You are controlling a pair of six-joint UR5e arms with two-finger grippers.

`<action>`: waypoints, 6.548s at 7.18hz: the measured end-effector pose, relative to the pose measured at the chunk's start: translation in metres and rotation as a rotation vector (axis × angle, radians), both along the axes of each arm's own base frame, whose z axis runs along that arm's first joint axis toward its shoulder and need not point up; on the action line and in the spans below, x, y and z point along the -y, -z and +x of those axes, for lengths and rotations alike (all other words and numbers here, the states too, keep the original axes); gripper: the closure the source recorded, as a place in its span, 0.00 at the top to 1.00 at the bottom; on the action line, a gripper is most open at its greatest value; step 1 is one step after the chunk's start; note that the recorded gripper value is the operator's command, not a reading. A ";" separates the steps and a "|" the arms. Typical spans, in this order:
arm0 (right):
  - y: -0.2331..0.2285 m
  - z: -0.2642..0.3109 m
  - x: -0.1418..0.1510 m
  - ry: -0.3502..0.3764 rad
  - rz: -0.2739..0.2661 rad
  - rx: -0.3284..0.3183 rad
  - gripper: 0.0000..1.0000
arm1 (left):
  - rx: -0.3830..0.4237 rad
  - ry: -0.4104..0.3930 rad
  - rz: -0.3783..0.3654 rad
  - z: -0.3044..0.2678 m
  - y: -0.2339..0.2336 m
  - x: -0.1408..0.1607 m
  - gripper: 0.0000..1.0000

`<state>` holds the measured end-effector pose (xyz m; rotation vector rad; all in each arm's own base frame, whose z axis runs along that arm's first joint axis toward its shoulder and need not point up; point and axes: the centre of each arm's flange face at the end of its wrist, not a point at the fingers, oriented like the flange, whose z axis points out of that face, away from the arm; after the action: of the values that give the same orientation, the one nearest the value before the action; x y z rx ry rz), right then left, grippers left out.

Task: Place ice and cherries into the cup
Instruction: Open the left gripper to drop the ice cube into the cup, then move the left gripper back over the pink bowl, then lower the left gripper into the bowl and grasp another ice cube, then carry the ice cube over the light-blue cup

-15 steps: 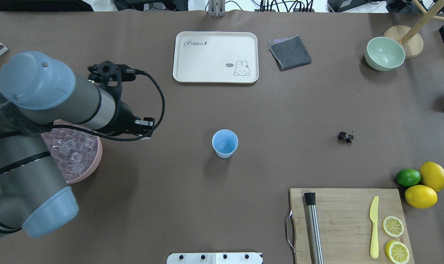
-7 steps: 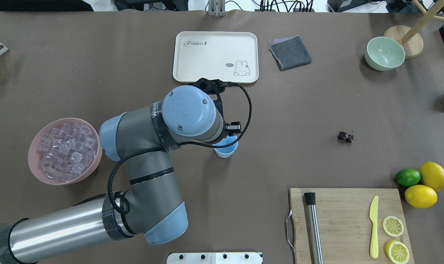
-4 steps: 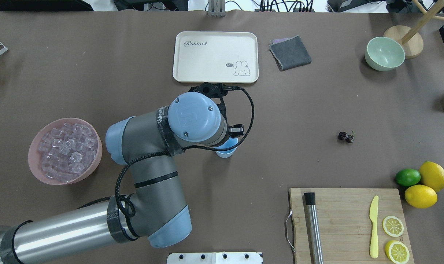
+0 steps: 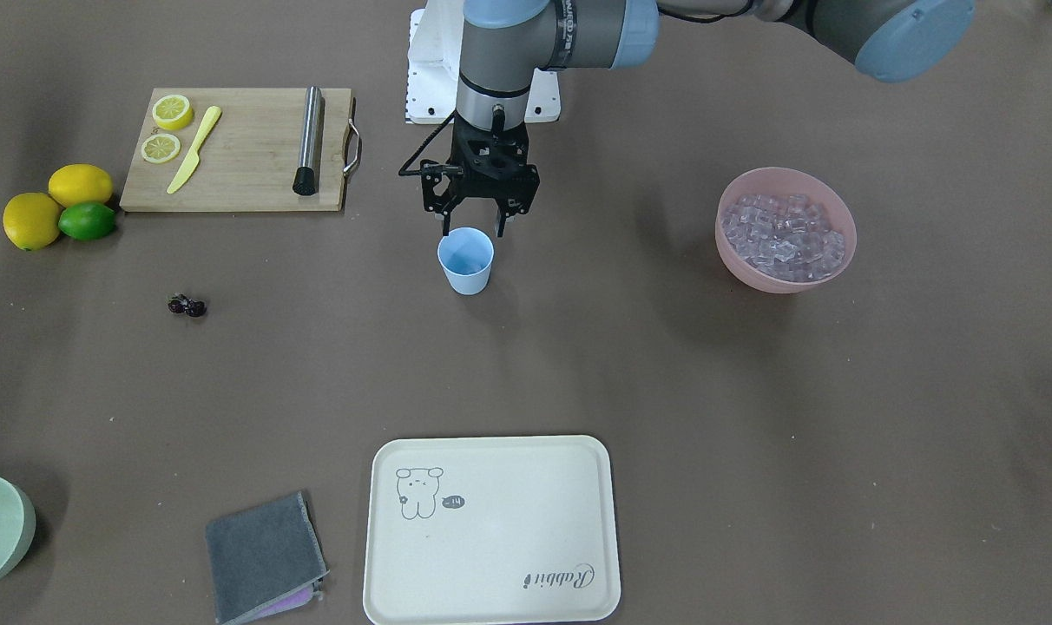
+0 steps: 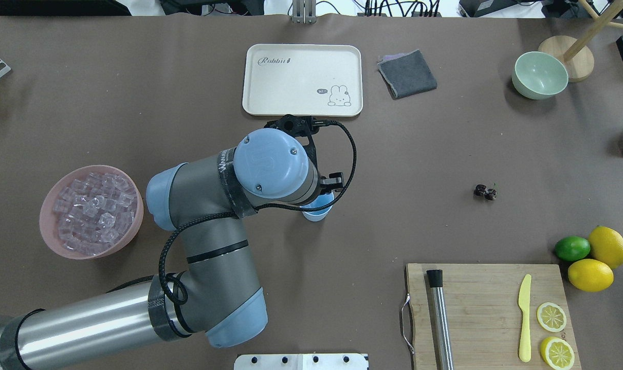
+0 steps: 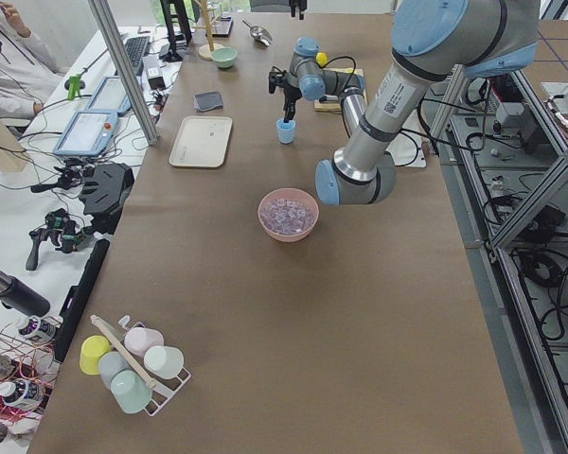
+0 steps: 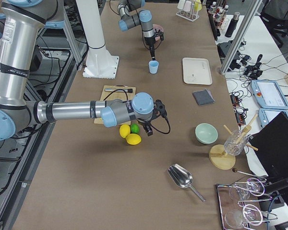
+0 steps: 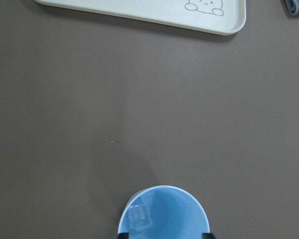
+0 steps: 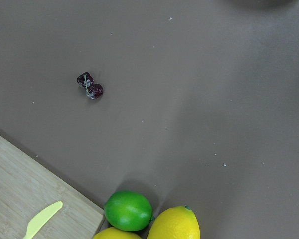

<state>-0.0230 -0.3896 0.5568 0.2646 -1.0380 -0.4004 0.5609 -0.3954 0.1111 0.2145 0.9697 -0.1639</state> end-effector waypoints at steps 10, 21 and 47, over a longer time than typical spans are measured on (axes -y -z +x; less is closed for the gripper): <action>0.021 -0.034 -0.007 -0.024 -0.001 0.050 0.99 | 0.176 -0.347 0.453 -0.274 -0.279 -0.021 0.79; 0.021 -0.041 -0.011 0.000 0.009 0.061 0.99 | 0.233 -0.378 0.556 -0.240 -0.325 -0.039 0.69; 0.045 -0.068 -0.002 0.041 0.010 0.087 0.99 | 0.028 -0.152 0.180 -0.094 -0.045 -0.019 0.00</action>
<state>-0.0911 -0.3872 0.5115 0.2720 -1.1281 -0.4347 0.4666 -0.3760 0.1561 0.3065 0.9691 0.0662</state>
